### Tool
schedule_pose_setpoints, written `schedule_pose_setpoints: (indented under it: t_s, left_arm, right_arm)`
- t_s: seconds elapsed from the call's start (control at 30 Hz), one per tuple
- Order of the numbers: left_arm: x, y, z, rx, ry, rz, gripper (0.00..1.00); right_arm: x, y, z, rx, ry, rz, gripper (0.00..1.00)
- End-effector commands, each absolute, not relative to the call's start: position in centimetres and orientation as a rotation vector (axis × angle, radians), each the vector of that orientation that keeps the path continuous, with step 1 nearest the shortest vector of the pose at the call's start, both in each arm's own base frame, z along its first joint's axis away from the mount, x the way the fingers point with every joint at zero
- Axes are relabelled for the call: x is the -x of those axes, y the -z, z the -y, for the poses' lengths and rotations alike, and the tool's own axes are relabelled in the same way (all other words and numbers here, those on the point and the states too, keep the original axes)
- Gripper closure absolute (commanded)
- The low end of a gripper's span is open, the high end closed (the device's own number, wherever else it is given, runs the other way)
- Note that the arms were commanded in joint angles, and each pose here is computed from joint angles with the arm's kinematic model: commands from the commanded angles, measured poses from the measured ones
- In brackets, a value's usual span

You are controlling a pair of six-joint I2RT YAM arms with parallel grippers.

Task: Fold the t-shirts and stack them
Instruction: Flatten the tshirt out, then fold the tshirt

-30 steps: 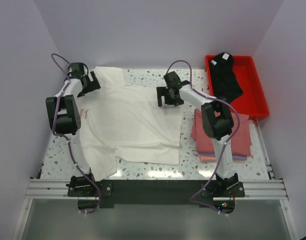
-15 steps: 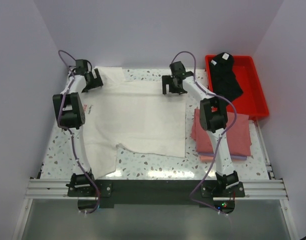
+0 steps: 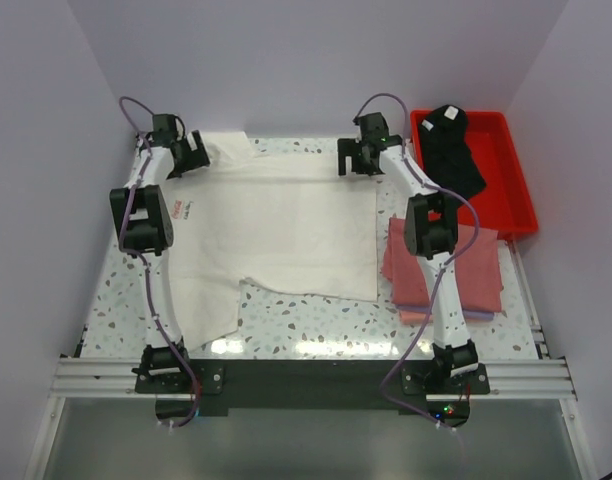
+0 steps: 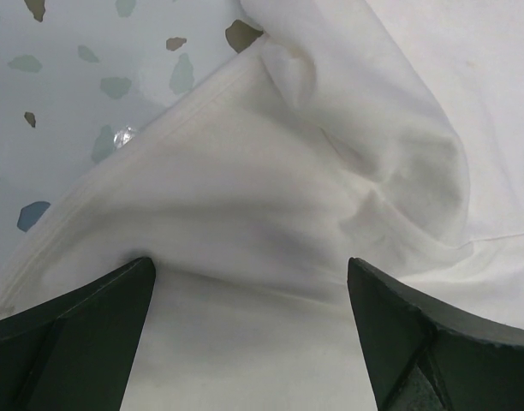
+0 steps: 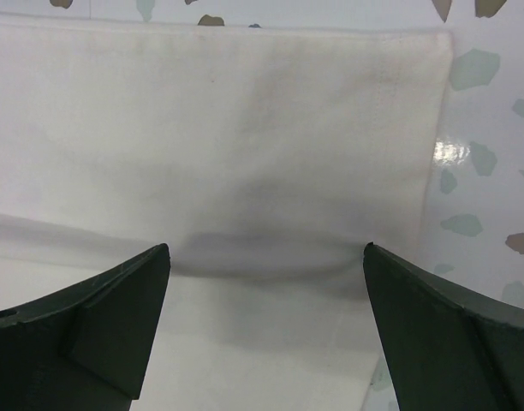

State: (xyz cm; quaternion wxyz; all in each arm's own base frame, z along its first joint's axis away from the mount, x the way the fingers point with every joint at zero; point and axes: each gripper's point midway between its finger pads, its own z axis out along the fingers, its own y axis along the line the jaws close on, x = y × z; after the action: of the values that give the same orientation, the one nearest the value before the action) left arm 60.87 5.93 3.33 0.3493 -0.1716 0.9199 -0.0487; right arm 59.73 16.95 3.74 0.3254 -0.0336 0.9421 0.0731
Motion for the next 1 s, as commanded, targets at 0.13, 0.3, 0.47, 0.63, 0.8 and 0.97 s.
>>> schedule_pose_setpoints:
  t_s: [0.13, 0.3, 0.47, 0.63, 0.8, 0.97]
  left_arm:
    - [-57.1, -12.7, -6.8, 0.591, 0.065, -2.326, 0.00]
    - [-46.8, -14.2, -5.2, 0.802, 0.070, -2.320, 0.00]
    - [-34.4, -10.7, -2.3, 1.012, 0.018, -2.321, 0.00]
    - [-26.0, -9.0, 1.3, 1.004, 0.008, -2.393, 0.00]
    - [-18.4, -6.3, 3.4, 1.069, 0.036, -2.517, 0.00]
    - [-15.6, -4.4, 6.5, 1.129, 0.171, -2.584, 0.00]
  right_arm:
    - [-59.4, -12.7, -17.0, 0.159, -0.248, -2.342, 0.01]
    - [-52.7, -15.9, -17.9, 0.167, -0.307, -2.365, 0.01]
    - [-45.9, -15.0, -19.5, 0.177, -0.353, -2.418, 0.01]
    - [-40.9, -14.3, -19.0, 0.176, -0.374, -2.471, 0.01]
    - [-39.3, -15.0, -17.7, 0.174, -0.332, -2.462, 0.01]
    - [-38.7, -14.9, -17.1, 0.177, -0.307, -2.479, 0.01]
